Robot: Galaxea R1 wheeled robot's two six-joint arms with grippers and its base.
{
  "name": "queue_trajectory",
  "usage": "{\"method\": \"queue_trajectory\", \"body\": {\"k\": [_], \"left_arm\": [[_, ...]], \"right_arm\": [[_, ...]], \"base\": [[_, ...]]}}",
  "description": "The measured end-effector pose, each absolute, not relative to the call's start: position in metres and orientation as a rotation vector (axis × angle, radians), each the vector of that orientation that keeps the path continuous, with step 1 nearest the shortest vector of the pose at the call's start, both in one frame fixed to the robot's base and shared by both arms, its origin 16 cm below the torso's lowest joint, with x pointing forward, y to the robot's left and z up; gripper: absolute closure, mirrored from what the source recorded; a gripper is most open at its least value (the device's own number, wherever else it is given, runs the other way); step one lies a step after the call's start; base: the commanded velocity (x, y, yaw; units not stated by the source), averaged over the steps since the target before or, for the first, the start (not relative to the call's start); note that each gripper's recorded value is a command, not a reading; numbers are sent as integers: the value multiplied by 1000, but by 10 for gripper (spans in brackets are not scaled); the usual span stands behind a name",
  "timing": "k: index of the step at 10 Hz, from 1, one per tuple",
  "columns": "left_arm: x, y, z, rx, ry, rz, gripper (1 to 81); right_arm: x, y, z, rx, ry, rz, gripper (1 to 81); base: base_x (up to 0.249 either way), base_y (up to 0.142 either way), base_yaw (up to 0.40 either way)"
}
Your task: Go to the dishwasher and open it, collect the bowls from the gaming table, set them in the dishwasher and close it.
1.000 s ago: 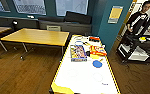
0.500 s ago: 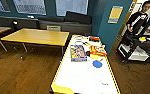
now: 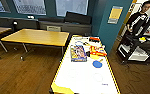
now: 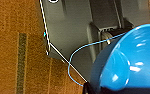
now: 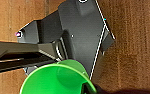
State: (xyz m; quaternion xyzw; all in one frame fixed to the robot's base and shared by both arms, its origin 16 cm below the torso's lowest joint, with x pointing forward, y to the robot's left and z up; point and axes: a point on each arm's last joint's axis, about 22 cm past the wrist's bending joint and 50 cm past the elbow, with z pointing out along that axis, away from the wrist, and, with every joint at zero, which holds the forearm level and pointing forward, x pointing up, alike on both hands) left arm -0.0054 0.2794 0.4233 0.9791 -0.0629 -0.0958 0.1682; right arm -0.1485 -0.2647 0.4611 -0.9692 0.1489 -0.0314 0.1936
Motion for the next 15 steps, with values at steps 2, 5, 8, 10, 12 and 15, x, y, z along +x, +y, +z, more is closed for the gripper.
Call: {"method": "queue_trajectory", "body": {"k": [2, 5, 8, 10, 12, 15], "left_arm": [[22, 267, 418, 2804, -226, -166, 811], [40, 250, 421, 2803, -289, -80, 811], [38, 253, 412, 2853, -318, -74, 811], [26, 235, 410, 2851, -275, -63, 811], [5, 254, 412, 2879, -185, -68, 811], [-10, 264, 413, 2895, -136, -77, 811]], "right_arm": [[-136, -259, 458, -2707, 407, -149, 811], [-128, -262, 454, -2706, 407, -232, 811], [-131, -256, 451, -2708, 403, -225, 811], [-132, -254, 447, -2722, 350, -195, 811], [-109, -259, 443, -2731, 255, -196, 811], [-94, -255, 442, -2722, 208, -201, 811]], "base": [[0, 0, 0], [0, 0, 0], [0, 0, 0], [0, 0, 0], [0, 0, 0], [0, 0, 0]]}}
